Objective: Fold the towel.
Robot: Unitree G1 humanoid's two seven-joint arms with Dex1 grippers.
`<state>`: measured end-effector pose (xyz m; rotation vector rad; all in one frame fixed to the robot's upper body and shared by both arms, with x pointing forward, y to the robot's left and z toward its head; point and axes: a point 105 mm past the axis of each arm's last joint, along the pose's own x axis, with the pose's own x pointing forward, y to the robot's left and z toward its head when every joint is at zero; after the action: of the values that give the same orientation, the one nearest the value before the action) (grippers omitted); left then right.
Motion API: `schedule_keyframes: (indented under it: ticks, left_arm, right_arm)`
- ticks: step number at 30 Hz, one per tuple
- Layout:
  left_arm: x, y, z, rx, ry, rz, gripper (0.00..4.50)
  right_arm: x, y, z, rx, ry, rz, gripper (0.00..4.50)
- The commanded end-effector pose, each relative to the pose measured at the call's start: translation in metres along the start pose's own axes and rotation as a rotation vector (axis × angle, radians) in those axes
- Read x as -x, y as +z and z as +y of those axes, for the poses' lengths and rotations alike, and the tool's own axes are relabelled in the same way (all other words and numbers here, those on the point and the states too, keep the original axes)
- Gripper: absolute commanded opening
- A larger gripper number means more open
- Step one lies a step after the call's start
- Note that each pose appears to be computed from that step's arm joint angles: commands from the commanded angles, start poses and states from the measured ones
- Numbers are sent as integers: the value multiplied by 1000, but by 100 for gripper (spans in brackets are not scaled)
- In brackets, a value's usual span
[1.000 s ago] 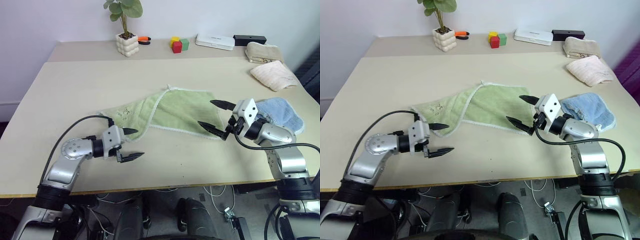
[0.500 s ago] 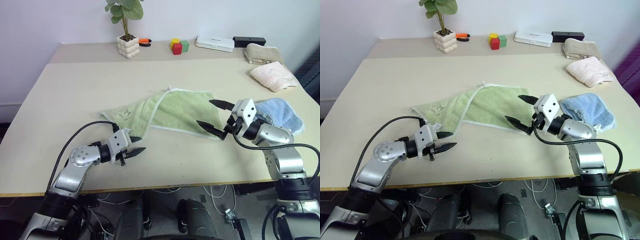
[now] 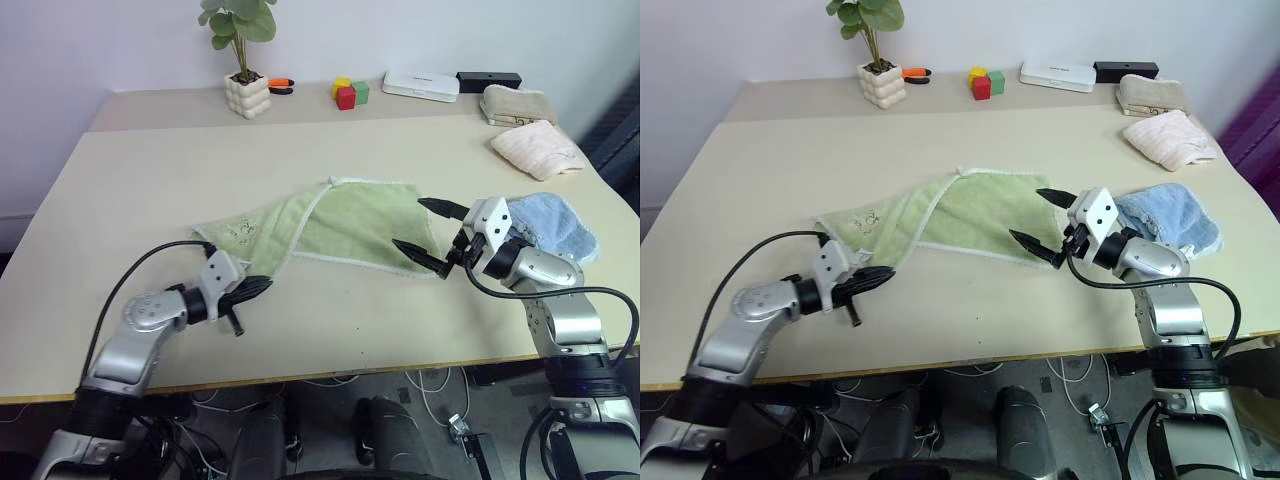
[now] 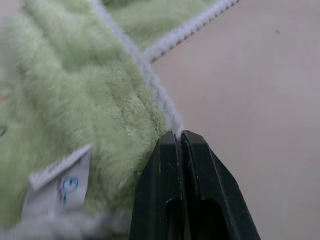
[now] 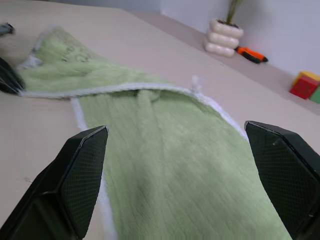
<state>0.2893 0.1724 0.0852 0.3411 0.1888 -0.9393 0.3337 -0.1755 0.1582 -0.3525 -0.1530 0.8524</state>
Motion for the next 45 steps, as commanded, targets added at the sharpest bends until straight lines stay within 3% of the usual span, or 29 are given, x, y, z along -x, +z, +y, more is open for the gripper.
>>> schedule_keyframes:
  ticks: [1,7,11,17,22,31,37,45]
  left_arm:
    - [22,34,-6,7,-76,-122,7]
    - [65,58,-14,-49,-123,-132,7]
    - [84,55,-25,-24,-149,-105,7]
    - [107,36,-53,94,-207,-6,7]
    - [119,26,-70,196,-225,48,7]
    - [132,14,-85,292,-254,144,7]
    - [135,6,-91,310,-276,163,7]
    - [140,-6,-97,309,-276,171,7]
  right_arm:
    - [-5,11,-10,68,-26,-34,450]
    - [-7,1,-43,175,-124,30,450]
    - [-11,-12,-63,322,-164,142,450]
    - [-34,-19,-82,321,-209,199,450]
    - [-62,-17,-81,217,-214,176,450]
    - [-100,-7,-47,284,-25,130,450]
    - [-124,-7,-42,533,-59,207,450]
    - [-159,19,-10,860,-17,92,450]
